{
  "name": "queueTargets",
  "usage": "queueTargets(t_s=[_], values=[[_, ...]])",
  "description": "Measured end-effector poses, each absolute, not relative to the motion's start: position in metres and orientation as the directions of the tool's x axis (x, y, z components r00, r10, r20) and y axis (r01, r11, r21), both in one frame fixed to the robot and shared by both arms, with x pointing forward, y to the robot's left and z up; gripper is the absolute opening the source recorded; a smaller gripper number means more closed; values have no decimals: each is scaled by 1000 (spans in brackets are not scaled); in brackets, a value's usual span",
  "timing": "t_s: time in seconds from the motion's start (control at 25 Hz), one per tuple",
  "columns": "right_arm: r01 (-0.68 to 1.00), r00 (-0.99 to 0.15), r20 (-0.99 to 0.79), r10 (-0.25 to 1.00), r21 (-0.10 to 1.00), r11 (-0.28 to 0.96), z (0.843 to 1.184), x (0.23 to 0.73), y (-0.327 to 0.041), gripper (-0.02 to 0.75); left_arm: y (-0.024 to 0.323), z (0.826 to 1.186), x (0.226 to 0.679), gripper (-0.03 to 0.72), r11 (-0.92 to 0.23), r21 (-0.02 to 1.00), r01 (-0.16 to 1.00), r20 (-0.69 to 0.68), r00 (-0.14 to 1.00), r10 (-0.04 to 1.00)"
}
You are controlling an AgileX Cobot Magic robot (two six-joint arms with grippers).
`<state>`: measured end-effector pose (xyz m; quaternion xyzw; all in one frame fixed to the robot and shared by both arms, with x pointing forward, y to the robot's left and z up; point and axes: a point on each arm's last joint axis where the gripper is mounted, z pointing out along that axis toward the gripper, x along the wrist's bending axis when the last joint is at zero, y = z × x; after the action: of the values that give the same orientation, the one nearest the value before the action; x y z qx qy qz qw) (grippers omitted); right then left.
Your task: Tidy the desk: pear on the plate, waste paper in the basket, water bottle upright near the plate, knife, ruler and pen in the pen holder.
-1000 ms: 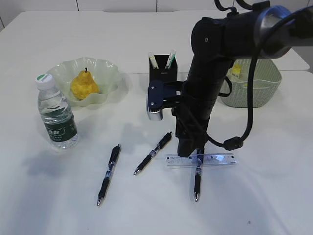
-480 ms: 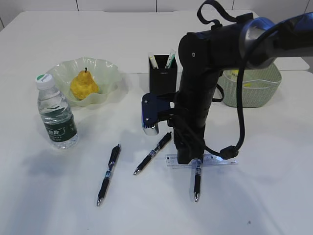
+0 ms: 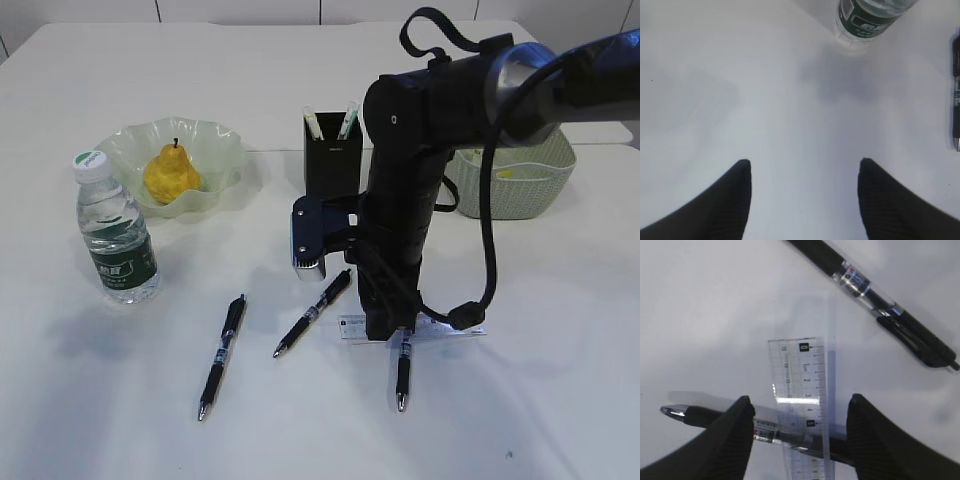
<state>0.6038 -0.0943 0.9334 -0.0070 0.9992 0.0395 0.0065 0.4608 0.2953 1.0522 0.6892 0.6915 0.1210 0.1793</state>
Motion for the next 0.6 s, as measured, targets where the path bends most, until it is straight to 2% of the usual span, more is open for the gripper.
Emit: queueTargets(t_s=[0.6], values=[[3, -1000, 1, 3, 71, 998, 913, 604, -92, 447, 295, 1052, 461, 467, 21, 420, 907, -81, 14, 997]])
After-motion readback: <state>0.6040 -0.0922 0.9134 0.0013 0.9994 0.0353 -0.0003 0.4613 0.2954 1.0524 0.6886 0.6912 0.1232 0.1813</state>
